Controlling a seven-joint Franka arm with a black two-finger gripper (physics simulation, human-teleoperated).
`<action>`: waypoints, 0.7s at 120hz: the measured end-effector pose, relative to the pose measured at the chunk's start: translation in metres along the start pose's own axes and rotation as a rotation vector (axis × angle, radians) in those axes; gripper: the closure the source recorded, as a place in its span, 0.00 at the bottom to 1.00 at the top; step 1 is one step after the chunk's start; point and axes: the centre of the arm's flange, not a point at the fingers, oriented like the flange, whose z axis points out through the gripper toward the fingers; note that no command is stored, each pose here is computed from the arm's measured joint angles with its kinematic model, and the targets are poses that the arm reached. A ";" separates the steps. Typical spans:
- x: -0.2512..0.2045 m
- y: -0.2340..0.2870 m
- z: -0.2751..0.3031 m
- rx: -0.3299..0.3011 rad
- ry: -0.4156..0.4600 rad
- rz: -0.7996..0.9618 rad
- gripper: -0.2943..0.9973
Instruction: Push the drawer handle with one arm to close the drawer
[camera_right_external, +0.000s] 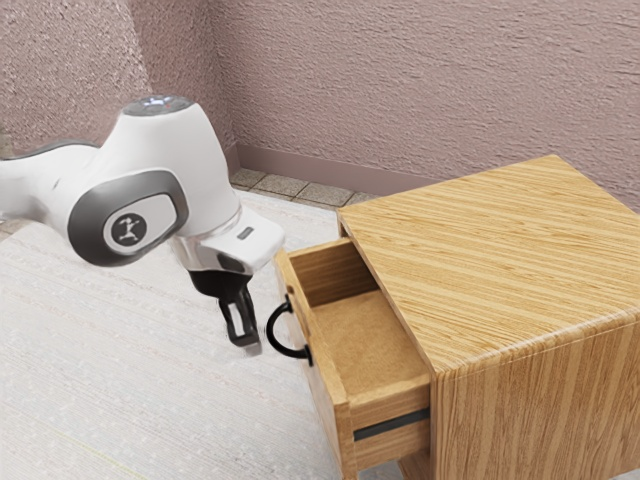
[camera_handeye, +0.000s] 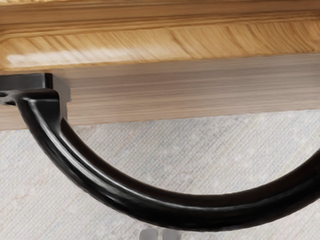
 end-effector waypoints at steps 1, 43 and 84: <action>0.002 0.000 -0.001 0.000 0.002 0.002 0.84; 0.052 0.005 -0.004 -0.014 0.034 0.052 0.84; 0.079 0.005 -0.001 -0.028 0.054 0.072 0.84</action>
